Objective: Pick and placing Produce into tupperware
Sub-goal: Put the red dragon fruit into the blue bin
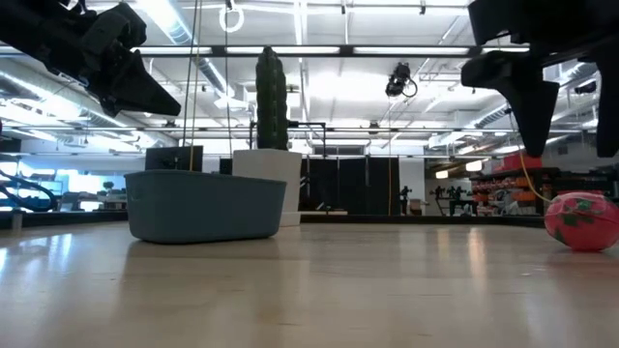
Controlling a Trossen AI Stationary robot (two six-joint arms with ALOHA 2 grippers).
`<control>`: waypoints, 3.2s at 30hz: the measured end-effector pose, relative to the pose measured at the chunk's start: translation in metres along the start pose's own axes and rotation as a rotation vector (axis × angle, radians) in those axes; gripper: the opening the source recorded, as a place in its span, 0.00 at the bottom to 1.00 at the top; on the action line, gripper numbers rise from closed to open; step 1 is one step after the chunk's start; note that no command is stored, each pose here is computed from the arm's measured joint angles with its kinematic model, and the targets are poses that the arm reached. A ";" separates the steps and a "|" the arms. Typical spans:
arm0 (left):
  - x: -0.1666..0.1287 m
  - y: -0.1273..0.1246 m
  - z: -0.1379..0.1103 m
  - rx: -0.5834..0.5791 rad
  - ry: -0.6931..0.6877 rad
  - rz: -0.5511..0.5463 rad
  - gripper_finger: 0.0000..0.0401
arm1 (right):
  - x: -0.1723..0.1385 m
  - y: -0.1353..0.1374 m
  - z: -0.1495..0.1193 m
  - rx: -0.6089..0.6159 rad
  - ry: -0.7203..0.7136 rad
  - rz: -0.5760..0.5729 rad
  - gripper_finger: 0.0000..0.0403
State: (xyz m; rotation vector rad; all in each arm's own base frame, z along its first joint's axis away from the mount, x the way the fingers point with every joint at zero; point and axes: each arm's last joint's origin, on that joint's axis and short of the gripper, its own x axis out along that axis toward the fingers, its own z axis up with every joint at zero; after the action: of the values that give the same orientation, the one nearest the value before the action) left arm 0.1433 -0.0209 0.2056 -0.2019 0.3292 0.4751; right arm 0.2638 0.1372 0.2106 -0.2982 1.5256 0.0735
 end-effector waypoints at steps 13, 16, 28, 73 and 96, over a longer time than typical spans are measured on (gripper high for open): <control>0.000 0.001 -0.001 -0.007 0.012 0.006 0.17 | 0.008 0.002 -0.001 -0.041 0.021 0.044 0.72; 0.000 0.001 -0.001 -0.020 0.012 0.006 0.16 | 0.014 0.003 -0.006 -0.047 0.052 0.065 0.75; 0.000 0.001 -0.001 -0.054 0.012 0.007 0.16 | 0.042 0.001 -0.021 -0.252 0.092 0.001 0.76; 0.000 0.001 -0.002 -0.044 0.015 0.008 0.16 | 0.034 -0.053 0.052 -0.043 -0.577 -0.101 0.57; 0.003 0.006 0.001 -0.057 -0.001 0.047 0.14 | 0.032 -0.143 0.105 0.258 -1.077 -0.057 0.59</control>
State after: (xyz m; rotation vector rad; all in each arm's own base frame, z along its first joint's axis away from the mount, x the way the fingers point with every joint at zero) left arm 0.1437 -0.0142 0.2051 -0.2500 0.3202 0.5309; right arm 0.4010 0.0202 0.2016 -0.0585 0.4460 -0.0134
